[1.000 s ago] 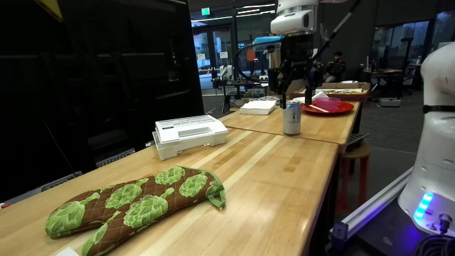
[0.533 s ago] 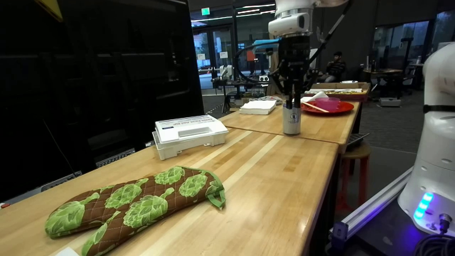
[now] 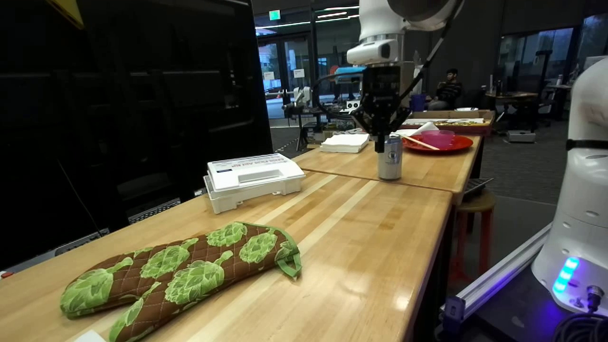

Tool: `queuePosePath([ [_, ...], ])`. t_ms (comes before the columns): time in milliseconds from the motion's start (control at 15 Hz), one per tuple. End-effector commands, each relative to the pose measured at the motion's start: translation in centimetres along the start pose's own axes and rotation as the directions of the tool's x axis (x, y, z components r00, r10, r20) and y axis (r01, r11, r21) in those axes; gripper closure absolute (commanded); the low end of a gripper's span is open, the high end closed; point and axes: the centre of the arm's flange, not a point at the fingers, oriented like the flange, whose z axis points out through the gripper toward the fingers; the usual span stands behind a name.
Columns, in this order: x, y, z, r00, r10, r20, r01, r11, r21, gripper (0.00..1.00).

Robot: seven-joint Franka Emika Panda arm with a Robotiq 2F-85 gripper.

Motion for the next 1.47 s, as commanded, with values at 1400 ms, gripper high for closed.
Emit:
queuePosePath([
  [1400, -5.7, -2.6, 4.7, 0.952, 0.302, 0.056, -0.299, 0.953, -0.054, 1.0],
])
